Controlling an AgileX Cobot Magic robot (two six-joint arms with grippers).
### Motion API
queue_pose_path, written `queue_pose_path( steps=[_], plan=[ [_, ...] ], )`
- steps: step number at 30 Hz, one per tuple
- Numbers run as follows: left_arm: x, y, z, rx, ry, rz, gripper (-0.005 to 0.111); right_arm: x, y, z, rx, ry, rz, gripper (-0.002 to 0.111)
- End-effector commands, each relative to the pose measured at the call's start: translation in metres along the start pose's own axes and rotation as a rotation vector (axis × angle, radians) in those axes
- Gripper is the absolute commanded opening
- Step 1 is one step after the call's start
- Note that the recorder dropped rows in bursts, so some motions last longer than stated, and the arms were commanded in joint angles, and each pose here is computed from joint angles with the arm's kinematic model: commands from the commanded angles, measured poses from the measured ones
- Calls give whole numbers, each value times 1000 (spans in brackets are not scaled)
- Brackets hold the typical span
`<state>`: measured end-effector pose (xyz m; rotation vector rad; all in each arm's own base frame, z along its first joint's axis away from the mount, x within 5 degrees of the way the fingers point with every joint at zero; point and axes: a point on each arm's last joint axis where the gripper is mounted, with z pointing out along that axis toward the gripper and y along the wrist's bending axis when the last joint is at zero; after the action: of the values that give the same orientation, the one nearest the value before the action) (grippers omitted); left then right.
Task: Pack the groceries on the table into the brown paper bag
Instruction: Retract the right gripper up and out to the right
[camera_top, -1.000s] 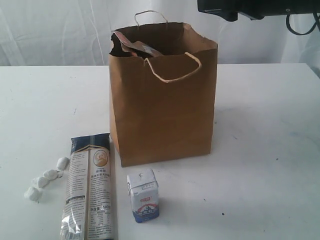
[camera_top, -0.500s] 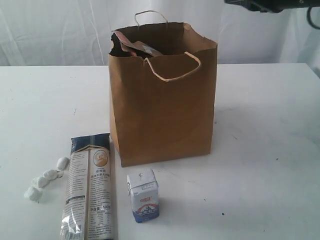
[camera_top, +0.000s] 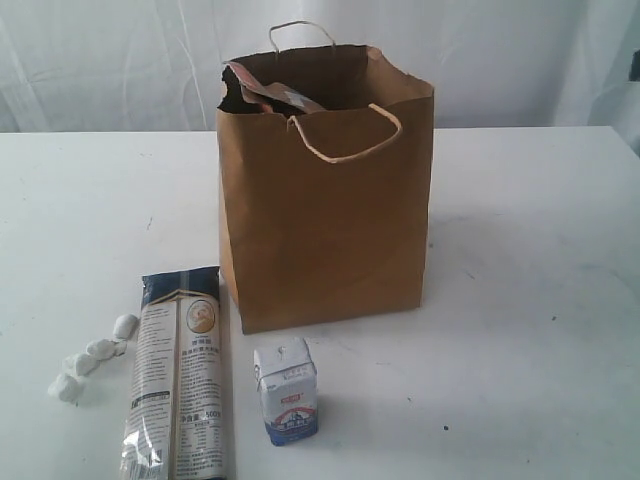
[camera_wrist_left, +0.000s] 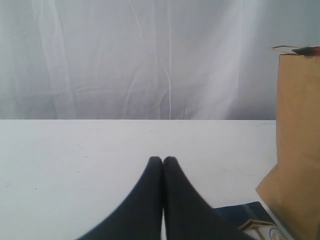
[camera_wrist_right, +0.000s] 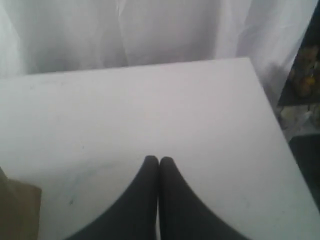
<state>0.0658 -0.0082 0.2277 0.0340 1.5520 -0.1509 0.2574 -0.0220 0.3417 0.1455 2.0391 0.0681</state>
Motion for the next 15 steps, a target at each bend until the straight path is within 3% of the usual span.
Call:
queue_pose_path(
  steps=[1, 3, 5, 8, 12, 15],
  plan=[
    [1, -1, 0, 9, 2, 15, 0, 19, -5, -54, 53, -326, 14, 0],
    [1, -1, 0, 11, 2, 15, 0, 31, -4, -99, 67, -523, -15, 0],
    [1, -1, 0, 18, 3, 10, 0, 43, 0, -138, 42, -609, -17, 0],
    [2, -3, 0, 34, 6, 10, 0, 59, 6, -179, 14, -652, -63, 0],
    [1, -2, 0, 27, 5, 13, 0, 87, 9, -207, 55, -594, -285, 0],
    [-3, 4, -1, -48, -17, 14, 0, 95, 11, -228, 56, -680, -288, 0]
  ],
)
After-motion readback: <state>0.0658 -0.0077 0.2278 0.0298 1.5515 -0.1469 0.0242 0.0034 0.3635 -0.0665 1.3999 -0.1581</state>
